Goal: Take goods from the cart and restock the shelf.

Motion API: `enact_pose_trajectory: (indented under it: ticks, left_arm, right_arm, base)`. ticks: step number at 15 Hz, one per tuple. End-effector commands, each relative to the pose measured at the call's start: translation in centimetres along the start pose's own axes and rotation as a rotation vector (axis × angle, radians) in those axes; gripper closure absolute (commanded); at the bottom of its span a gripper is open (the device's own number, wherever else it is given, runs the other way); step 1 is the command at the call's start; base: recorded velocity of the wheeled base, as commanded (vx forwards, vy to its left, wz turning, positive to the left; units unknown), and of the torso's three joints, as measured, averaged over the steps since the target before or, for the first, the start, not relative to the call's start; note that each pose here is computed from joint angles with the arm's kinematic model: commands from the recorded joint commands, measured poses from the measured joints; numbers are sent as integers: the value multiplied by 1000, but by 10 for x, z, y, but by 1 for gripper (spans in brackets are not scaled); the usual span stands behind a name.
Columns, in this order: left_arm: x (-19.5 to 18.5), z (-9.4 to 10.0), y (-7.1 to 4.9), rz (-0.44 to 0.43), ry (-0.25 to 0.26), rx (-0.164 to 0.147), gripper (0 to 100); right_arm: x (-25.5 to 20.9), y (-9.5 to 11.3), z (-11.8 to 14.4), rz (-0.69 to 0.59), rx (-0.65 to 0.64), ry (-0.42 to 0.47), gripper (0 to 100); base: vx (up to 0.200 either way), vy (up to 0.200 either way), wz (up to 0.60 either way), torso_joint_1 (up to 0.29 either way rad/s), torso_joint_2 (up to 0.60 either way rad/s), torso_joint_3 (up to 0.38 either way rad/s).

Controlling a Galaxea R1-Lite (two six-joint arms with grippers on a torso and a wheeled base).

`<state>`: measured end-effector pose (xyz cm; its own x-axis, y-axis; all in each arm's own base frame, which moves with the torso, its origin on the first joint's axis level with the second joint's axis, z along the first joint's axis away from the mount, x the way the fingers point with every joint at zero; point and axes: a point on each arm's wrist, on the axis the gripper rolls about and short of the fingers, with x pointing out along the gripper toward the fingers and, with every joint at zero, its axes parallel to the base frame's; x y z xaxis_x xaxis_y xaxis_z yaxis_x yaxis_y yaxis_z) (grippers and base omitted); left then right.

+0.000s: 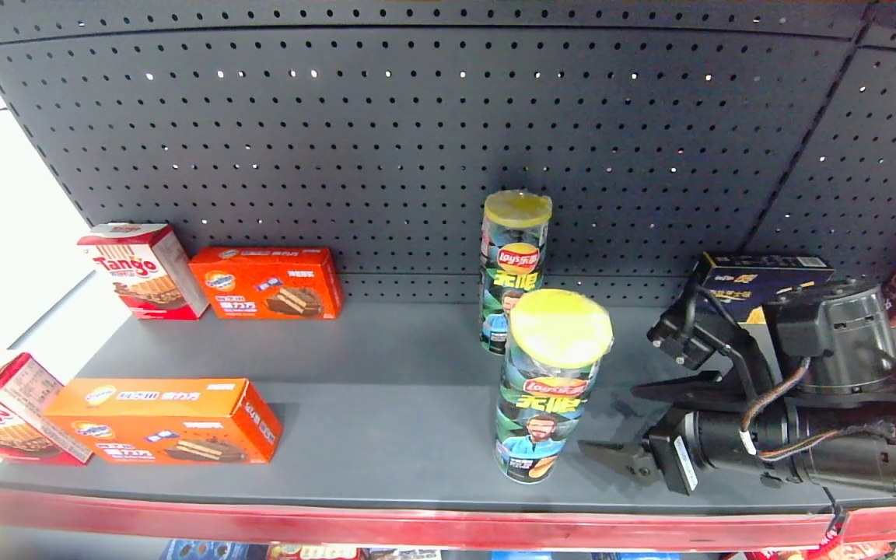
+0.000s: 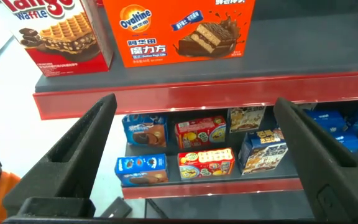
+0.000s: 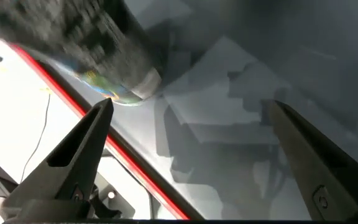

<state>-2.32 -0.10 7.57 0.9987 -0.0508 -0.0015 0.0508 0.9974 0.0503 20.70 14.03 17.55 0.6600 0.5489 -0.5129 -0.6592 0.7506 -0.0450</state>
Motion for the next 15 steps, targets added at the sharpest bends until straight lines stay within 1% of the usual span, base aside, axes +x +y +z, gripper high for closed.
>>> enact_pose_trajectory:
  ticks: [1, 7, 15]
  left_arm:
    - [0, 0, 0, 0, 3, 0, 0]
    - [0, 0, 0, -1, 3, 0, 0]
    - [0, 0, 0, -5, 3, 0, 0]
  right_arm:
    - [-5, -5, 0, -19, 10, -11, 0]
    - [9, -6, 4, -16, 9, 4, 0]
    - [11, -5, 7, -7, 3, -4, 0]
  base:
    - [0, 0, 0, 0, 0, 0]
    - [0, 0, 0, 0, 0, 0]
    - [0, 0, 0, 0, 0, 0]
